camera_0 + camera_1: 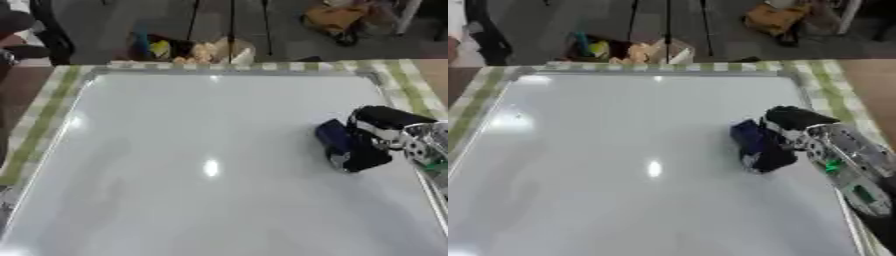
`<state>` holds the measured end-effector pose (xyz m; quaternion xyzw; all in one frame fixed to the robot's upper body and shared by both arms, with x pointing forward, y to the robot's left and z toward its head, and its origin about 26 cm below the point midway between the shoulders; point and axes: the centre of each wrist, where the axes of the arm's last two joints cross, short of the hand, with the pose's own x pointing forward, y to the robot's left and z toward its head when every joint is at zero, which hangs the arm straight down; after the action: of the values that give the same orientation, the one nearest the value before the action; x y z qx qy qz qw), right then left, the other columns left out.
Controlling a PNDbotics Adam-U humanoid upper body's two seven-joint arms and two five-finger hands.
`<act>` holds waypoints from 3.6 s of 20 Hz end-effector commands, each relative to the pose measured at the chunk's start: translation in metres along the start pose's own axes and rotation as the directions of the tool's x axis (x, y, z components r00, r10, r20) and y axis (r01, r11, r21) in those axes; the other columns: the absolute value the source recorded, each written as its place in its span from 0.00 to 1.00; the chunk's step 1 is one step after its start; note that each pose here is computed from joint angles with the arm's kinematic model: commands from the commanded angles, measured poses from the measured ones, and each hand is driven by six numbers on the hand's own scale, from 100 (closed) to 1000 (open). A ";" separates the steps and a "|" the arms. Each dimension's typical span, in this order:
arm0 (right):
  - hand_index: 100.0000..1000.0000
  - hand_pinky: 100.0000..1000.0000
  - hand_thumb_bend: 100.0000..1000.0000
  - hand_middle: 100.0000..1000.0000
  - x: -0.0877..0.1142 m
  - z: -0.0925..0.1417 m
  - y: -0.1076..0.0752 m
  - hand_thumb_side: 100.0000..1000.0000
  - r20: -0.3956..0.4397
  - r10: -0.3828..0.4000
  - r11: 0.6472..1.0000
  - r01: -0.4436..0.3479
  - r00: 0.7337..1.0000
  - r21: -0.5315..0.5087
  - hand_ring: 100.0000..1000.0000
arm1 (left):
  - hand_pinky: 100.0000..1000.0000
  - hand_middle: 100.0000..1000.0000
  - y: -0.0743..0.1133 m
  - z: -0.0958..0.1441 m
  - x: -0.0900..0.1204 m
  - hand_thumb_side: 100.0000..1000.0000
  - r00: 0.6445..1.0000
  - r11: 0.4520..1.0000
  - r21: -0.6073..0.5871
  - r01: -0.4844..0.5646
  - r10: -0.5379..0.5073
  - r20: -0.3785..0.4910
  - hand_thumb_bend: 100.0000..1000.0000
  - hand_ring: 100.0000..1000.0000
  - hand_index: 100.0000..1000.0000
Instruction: Wipe the whiteboard clean with a brush.
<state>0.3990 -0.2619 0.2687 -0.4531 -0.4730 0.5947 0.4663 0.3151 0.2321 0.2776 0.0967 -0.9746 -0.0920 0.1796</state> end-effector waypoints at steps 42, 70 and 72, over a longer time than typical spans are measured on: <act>0.35 0.26 0.00 0.22 0.044 0.040 -0.011 0.48 0.159 0.147 0.988 -0.137 0.976 -0.070 0.39 | 0.65 0.66 0.002 -0.008 0.007 0.98 0.999 1.000 -0.004 -0.002 0.002 0.036 0.00 0.79 0.79; 0.52 0.44 0.00 0.44 0.050 0.070 -0.030 0.95 0.183 0.171 0.982 -0.153 0.968 -0.108 0.66 | 0.65 0.66 0.004 -0.009 0.007 0.98 0.999 1.000 -0.003 0.019 -0.019 0.041 0.00 0.78 0.79; 0.52 0.43 0.00 0.43 0.049 0.078 -0.036 0.94 0.186 0.151 0.983 -0.127 0.971 -0.136 0.64 | 0.65 0.66 0.004 -0.009 0.007 0.97 0.999 1.000 -0.002 0.022 -0.021 0.042 0.00 0.78 0.79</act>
<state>0.3279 -0.2151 0.2951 -0.4370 -0.5087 0.6508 0.3559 0.3151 0.2313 0.2798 0.0988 -0.9747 -0.0942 0.1768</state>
